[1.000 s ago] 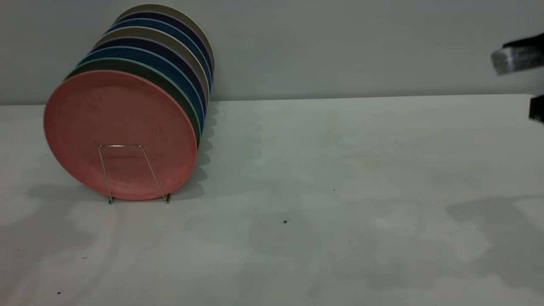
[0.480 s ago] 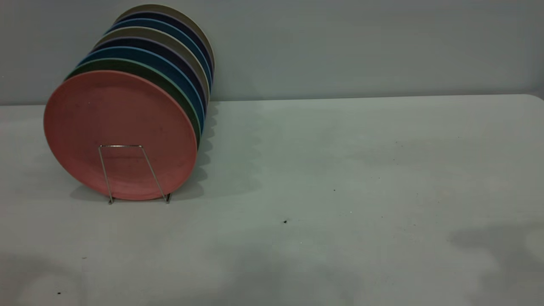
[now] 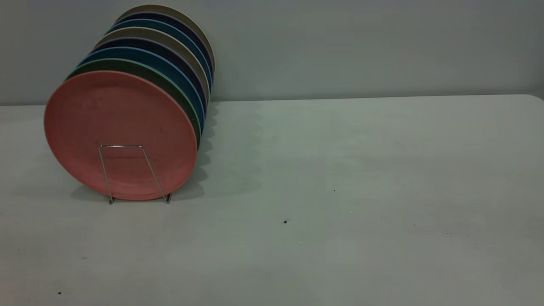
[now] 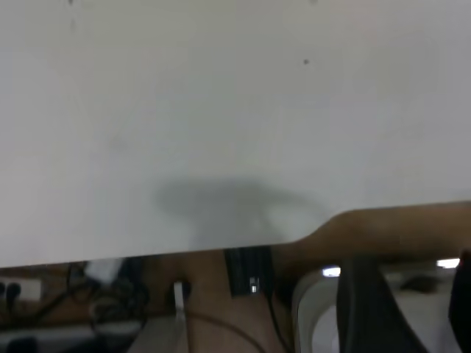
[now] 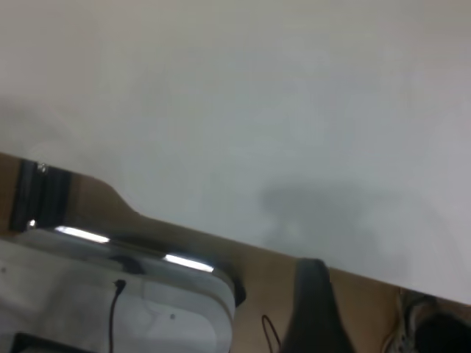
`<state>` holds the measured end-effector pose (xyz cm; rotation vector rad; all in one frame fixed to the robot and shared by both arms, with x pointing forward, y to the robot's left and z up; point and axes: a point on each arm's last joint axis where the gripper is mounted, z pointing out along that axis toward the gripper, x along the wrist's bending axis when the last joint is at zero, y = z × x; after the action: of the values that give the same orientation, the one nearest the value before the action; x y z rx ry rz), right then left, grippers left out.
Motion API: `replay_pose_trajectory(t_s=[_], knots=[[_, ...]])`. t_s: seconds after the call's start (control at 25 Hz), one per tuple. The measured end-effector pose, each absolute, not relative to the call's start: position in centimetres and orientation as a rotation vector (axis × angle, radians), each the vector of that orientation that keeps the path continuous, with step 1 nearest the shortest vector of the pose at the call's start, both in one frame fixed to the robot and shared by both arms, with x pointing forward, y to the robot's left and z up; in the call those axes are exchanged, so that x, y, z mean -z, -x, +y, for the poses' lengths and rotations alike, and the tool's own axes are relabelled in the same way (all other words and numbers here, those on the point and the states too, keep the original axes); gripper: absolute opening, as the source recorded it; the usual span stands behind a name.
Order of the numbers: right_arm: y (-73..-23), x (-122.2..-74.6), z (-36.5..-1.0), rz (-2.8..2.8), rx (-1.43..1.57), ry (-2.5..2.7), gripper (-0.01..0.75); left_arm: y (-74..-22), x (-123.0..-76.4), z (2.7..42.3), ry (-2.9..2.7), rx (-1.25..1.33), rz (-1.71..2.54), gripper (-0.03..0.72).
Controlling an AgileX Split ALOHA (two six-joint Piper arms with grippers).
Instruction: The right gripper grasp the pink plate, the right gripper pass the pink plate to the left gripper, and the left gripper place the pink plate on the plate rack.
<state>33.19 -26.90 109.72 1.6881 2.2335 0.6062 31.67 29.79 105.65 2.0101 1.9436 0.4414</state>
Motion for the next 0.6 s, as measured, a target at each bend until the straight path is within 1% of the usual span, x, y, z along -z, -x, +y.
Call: replay_pose_trajectory(t_s=[0.2,0.4,0.6], knots=[[-29.1,-107.0,-28.1,2.191,-0.674,-1.613,0.552,-28.2,-106.2,30.0,-1.933,-0.536,1.875,0.316],[-27.0,-104.2,-28.8,2.147,-0.760,-1.476,0.552,-25.2,-106.5,30.3,-1.825,-0.660,1.772,0.316],[-25.7,-103.8,-29.1,2.077,-0.849,-1.409,0.552,-23.4,-104.4,30.4,-1.799,-0.768,1.652,0.316]])
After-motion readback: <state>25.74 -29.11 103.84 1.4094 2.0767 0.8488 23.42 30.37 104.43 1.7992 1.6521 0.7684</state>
